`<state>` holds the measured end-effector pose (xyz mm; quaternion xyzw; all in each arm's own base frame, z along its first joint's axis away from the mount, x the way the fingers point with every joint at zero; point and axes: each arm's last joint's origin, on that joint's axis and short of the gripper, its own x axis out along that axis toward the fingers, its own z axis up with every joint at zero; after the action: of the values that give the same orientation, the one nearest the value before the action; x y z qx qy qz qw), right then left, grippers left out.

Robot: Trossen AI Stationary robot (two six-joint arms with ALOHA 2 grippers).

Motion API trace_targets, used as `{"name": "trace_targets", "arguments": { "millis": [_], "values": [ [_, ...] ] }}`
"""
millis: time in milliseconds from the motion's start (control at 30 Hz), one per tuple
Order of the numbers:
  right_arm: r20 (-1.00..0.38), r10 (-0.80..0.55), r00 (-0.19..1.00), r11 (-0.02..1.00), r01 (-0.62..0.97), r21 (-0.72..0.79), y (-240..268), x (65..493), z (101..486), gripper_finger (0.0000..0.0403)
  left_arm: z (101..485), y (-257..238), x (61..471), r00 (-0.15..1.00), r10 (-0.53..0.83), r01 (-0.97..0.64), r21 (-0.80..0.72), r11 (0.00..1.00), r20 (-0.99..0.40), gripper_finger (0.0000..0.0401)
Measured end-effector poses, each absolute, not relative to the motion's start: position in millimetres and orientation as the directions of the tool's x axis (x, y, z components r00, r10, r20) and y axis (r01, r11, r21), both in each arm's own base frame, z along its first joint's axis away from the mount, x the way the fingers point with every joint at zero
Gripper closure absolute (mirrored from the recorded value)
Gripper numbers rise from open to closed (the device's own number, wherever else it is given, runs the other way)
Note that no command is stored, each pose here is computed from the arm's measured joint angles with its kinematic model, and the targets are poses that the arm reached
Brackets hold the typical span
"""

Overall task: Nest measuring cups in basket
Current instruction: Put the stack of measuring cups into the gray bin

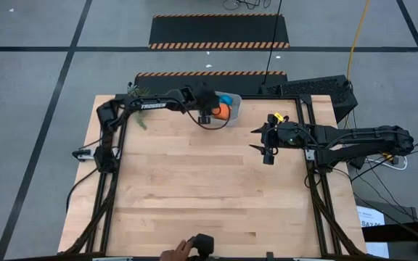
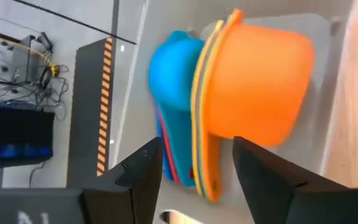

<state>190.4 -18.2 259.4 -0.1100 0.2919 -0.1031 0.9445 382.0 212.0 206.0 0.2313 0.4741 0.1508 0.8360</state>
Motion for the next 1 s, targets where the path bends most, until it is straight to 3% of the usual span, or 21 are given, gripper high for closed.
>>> {"name": "trace_targets", "arguments": {
  "millis": [333, 833, 1000],
  "values": [
    [-0.527, -0.259, 0.809, 0.954, 0.130, -0.269, -18, 191, 260, 0.0170, 201, 217, 383, 0.511, 0.470, 0.006, 0.549, 0.836, -0.720, 0.0135],
    [-0.526, -0.259, 0.810, 0.956, 0.136, -0.261, -18, 191, 260, 0.0170, 201, 218, 391, 0.485, 0.471, -0.011, 0.534, 0.845, -0.737, 0.0148],
    [-0.471, -0.310, 0.825, 0.946, 0.222, -0.235, -20, 195, 264, 0.0170, 201, 211, 395, 0.491, 0.462, -0.043, 0.509, 0.860, -0.738, 0.0148]
  ]
}}
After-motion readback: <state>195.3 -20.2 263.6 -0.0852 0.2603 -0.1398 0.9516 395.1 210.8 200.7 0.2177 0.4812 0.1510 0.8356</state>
